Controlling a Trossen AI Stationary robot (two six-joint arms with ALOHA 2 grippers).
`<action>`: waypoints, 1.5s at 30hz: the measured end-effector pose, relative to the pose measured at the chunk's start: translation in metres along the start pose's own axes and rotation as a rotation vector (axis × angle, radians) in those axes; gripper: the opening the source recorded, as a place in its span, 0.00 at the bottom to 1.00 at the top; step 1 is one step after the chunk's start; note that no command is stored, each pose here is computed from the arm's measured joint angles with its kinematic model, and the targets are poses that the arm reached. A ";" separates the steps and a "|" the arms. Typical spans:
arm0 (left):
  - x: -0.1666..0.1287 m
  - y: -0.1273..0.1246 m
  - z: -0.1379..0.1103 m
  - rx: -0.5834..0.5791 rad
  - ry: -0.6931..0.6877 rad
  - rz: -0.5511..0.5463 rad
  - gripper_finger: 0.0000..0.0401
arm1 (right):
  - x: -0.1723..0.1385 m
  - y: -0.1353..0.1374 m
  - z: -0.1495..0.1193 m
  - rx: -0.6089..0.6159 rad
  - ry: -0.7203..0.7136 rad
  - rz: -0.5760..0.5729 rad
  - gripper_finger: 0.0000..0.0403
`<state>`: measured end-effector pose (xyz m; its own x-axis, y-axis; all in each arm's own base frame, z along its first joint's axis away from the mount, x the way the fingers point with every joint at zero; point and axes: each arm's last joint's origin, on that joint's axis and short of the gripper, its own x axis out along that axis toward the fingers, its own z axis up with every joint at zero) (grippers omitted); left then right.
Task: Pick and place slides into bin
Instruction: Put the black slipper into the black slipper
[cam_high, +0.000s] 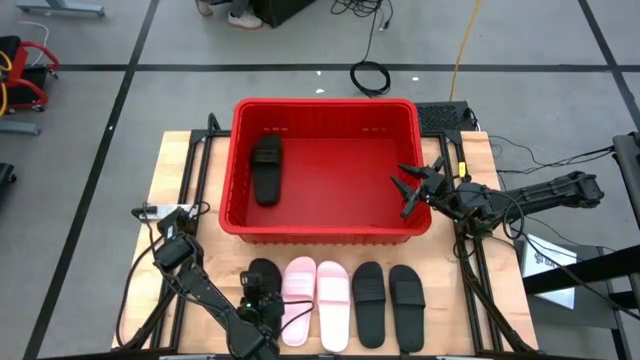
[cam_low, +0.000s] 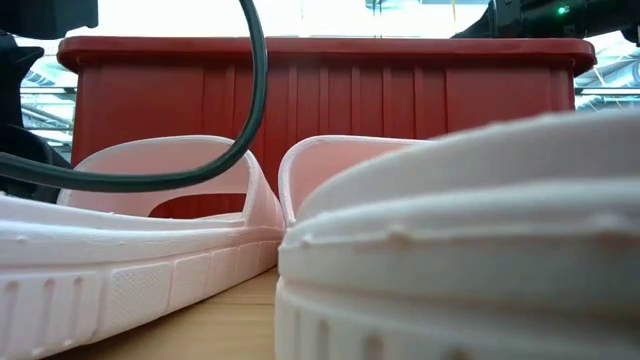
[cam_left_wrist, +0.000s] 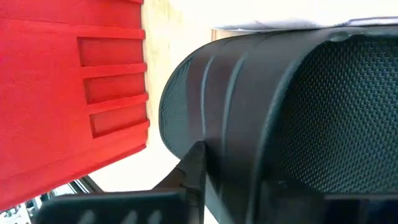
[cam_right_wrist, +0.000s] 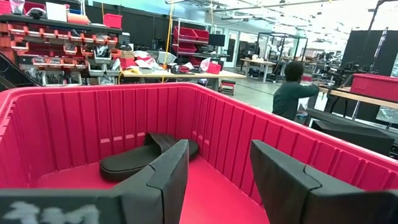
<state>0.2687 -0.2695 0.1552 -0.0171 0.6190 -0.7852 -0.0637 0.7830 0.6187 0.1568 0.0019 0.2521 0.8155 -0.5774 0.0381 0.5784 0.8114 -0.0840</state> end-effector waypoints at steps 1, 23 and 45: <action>0.000 0.000 0.000 0.000 0.000 0.000 0.10 | 0.000 0.000 0.000 0.000 0.000 0.000 0.41; -0.004 0.003 0.000 -0.033 0.001 -0.023 0.03 | 0.000 0.000 0.000 -0.008 0.004 -0.001 0.41; -0.060 0.057 -0.021 -0.097 -0.167 -0.166 0.01 | 0.000 0.000 -0.002 -0.019 0.016 -0.004 0.41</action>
<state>0.2456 -0.2633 0.2372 0.1664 0.4899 -0.8557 -0.1473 0.8704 0.4697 0.1568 0.0015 0.2502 0.8129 -0.5819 0.0224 0.5808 0.8075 -0.1028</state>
